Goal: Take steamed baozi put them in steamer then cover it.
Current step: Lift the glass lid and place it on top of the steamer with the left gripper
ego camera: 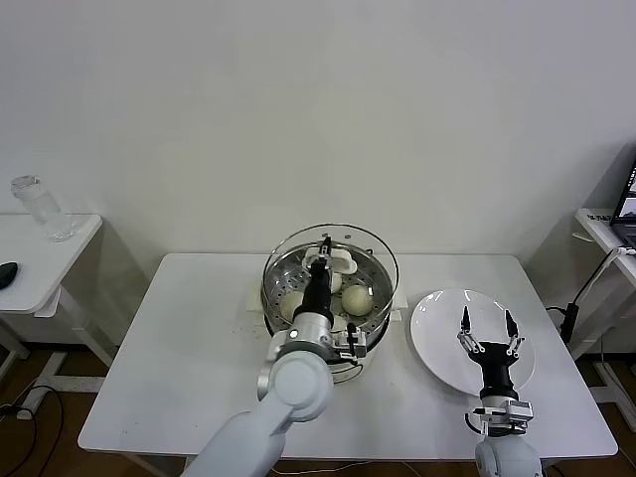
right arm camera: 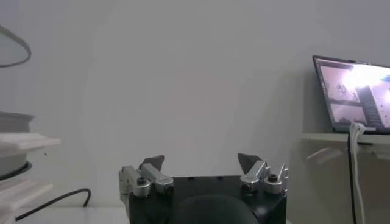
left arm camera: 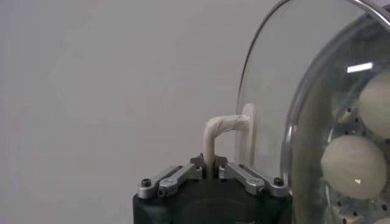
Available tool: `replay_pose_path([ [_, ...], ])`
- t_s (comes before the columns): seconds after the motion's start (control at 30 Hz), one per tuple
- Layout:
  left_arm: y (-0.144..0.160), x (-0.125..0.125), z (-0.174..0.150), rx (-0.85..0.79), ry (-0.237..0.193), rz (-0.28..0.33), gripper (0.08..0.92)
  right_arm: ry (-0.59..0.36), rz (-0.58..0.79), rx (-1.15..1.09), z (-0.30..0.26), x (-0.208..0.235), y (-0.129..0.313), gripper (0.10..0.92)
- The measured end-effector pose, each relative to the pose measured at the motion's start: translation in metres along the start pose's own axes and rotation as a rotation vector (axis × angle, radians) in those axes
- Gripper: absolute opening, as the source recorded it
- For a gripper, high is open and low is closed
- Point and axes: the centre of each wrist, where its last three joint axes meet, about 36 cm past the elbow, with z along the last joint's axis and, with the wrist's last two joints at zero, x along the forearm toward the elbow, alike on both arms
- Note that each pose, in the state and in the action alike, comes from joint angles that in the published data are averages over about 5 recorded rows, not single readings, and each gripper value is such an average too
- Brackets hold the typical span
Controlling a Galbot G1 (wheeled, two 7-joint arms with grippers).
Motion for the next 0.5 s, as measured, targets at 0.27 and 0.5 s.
replay_pose_path([
  [0.27,-0.012,-0.003,-0.004,-0.051,0.008,0.035,0.197,-0.005,0.0,0.006,0.0,-0.003,-0.003,0.823],
  [0.5,-0.02,-0.004,-0.008,-0.069,0.013,0.052,0.197,-0.007,-0.001,0.007,0.001,-0.004,-0.003,0.823],
])
